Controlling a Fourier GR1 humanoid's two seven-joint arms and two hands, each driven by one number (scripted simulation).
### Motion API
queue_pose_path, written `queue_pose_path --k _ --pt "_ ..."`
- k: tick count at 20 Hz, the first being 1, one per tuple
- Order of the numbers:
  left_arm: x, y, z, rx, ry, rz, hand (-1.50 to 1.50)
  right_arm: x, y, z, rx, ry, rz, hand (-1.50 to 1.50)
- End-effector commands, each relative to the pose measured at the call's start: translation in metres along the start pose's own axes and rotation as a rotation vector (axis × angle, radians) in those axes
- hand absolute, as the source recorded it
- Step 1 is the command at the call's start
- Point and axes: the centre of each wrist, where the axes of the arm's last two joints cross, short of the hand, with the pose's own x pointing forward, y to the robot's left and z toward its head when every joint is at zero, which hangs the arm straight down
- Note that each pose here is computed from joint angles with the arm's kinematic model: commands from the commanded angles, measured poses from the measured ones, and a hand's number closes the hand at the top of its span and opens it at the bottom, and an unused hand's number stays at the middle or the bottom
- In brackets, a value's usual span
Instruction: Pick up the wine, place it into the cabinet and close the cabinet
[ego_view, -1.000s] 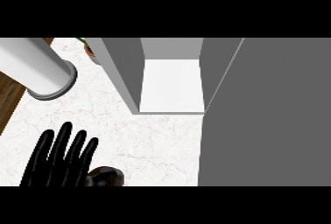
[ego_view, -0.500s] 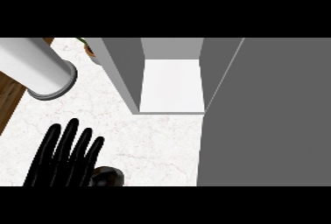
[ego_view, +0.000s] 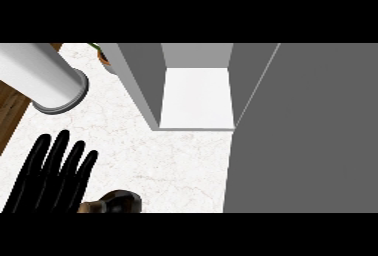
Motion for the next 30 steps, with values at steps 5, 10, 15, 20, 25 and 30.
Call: queue_pose_path --k 5,10,15,20,25,30 --pt "0.038 0.02 0.021 0.054 -0.132 0.002 -1.5 0.03 -0.003 0.021 -0.003 -0.029 0.006 -1.5" --pt "0.036 0.036 0.017 0.088 -0.106 -0.01 -1.5 0.025 -0.005 0.004 0.001 -0.043 0.01 -1.5" --pt "0.032 0.058 0.006 0.127 -0.092 -0.03 -1.5 0.019 -0.002 0.005 -0.023 -0.027 -0.011 -1.5" --pt "0.019 0.072 -0.006 0.138 -0.02 0.01 -1.5 0.026 0.004 0.013 0.007 -0.046 -0.007 -1.5" --pt "-0.003 0.086 -0.006 0.134 0.035 0.031 -1.5 0.032 0.004 0.016 -0.013 -0.036 0.0 -1.5" --pt "-0.037 0.099 0.003 0.147 0.043 0.001 -1.5 0.029 0.006 0.014 0.0 -0.03 0.01 -1.5"
